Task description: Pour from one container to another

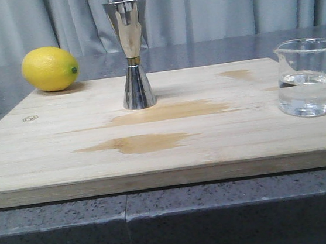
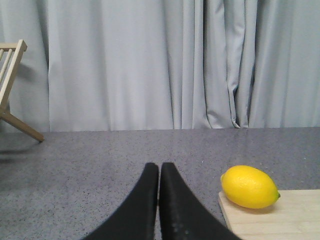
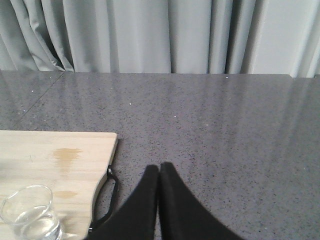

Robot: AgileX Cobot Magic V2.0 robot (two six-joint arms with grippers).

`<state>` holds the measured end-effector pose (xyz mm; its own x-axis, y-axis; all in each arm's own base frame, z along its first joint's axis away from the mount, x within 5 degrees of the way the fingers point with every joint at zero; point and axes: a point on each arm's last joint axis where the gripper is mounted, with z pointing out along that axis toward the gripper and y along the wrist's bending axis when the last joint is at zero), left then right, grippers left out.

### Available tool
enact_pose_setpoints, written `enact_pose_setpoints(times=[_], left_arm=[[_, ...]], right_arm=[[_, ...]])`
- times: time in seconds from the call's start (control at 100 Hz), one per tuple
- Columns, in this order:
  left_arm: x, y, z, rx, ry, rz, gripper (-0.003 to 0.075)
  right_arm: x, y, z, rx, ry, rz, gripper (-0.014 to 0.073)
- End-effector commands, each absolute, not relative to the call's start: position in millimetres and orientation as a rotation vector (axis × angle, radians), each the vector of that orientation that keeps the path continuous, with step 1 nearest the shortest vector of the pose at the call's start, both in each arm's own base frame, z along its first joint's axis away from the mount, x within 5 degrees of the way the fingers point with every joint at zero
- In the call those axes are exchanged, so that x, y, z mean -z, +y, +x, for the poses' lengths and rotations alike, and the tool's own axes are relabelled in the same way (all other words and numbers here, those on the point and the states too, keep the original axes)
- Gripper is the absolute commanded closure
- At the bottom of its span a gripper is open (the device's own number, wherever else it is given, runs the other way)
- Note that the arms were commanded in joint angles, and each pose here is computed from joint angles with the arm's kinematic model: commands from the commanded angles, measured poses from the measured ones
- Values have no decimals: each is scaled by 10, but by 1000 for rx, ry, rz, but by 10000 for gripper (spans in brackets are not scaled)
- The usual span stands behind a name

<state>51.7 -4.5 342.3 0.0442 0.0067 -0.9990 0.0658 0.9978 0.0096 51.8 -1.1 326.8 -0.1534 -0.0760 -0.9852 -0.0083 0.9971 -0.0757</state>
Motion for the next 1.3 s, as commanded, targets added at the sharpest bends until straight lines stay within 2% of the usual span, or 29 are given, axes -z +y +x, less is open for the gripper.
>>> enact_pose_setpoints(times=[0.0,0.06,0.16,0.23,0.3,0.98,1.12,1.29], left_arm=[[-3573,-43,516,52,1451,48,673],[-3573,-42,516,48,1451,50,567],[-3573,-41,516,45,1451,51,281],[-3574,-48,515,70,1451,39,132],[-3574,-49,515,78,1451,35,69],[-3585,-77,519,190,1450,-21,167],[-3655,-97,589,197,1537,-5,167],[-3694,-150,813,180,1723,84,171]], right_arm=[[-3425,-19,533,86,1641,-69,515],[-3428,-24,533,100,1638,-75,361],[-3428,-27,533,109,1638,-78,148],[-3428,-27,533,109,1638,-78,70],[-3426,-27,533,109,1640,-78,53],[-3407,-25,534,98,1674,-73,53],[-3428,-25,563,87,1770,-68,53],[-3479,-14,640,63,1841,-61,53]])
